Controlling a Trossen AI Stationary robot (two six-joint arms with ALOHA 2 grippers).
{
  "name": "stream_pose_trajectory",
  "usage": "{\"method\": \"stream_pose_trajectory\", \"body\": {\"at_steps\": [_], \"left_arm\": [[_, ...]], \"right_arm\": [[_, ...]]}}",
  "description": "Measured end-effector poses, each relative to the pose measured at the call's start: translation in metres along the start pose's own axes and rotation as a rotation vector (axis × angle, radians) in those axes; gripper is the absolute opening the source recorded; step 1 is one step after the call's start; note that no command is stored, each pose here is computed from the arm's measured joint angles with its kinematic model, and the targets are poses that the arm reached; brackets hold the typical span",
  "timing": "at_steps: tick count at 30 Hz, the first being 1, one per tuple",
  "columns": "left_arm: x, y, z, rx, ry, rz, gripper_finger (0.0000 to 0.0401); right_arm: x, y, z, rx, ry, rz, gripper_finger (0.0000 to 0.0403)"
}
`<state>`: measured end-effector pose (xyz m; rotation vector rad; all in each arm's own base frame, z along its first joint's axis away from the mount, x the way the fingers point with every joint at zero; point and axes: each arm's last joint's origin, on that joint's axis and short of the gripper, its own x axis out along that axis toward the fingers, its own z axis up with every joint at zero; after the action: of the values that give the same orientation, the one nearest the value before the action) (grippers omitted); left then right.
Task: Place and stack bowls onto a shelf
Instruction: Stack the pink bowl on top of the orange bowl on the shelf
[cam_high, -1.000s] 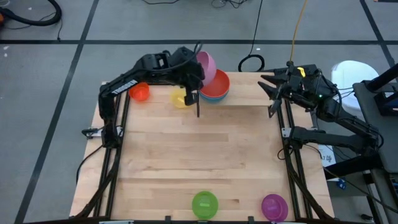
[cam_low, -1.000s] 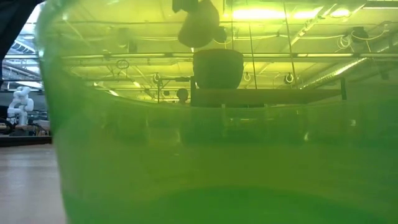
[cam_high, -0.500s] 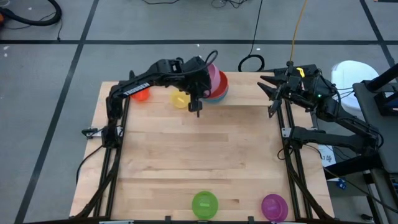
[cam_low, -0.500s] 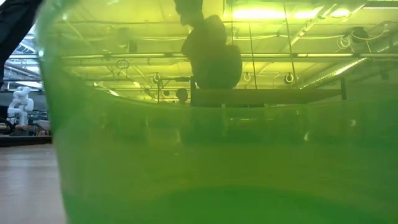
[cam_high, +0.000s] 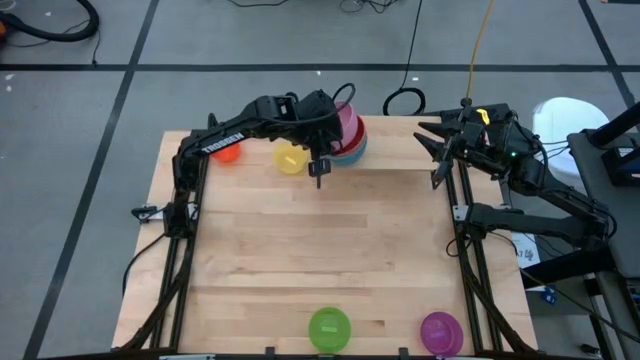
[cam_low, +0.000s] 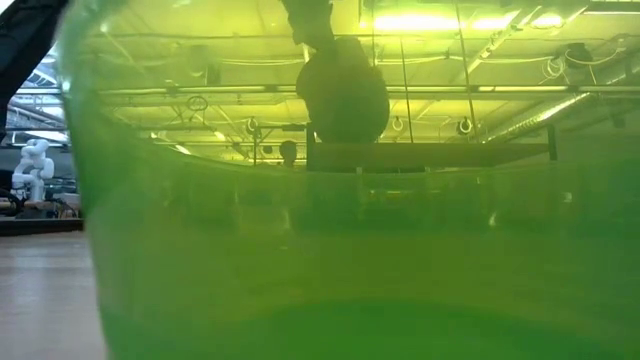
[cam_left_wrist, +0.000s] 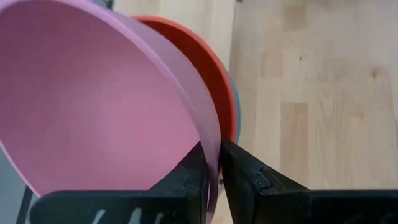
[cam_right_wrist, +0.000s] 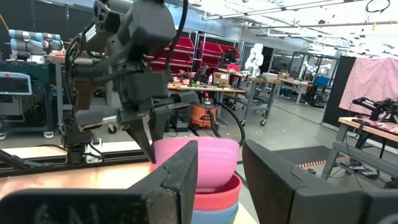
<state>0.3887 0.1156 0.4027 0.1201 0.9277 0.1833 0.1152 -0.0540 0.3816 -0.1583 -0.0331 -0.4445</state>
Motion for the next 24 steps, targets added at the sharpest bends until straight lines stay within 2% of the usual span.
{"method": "stream_pose_trajectory", "body": {"at_steps": [5, 14, 20, 24], "left_arm": [[-0.0032, -0.0018, 0.0024, -0.021, -0.02, 0.002, 0.0045], [-0.0033, -0.0024, 0.0022, 0.015, -0.017, 0.001, 0.0046], [-0.0034, -0.0019, 0.002, 0.03, -0.015, 0.003, 0.0011], [-0.0036, -0.0016, 0.0023, 0.031, -0.019, 0.005, 0.0019]], "right_arm": [[0.0, 0.0, 0.0, 0.0, 0.0, 0.0, 0.0118], [0.0001, 0.0, -0.0002, -0.015, 0.003, 0.0, 0.0118], [0.0, 0.0, -0.0003, -0.015, 0.003, 0.0, 0.0118], [0.0, 0.0, -0.0002, -0.015, 0.003, 0.0, 0.0118]]}}
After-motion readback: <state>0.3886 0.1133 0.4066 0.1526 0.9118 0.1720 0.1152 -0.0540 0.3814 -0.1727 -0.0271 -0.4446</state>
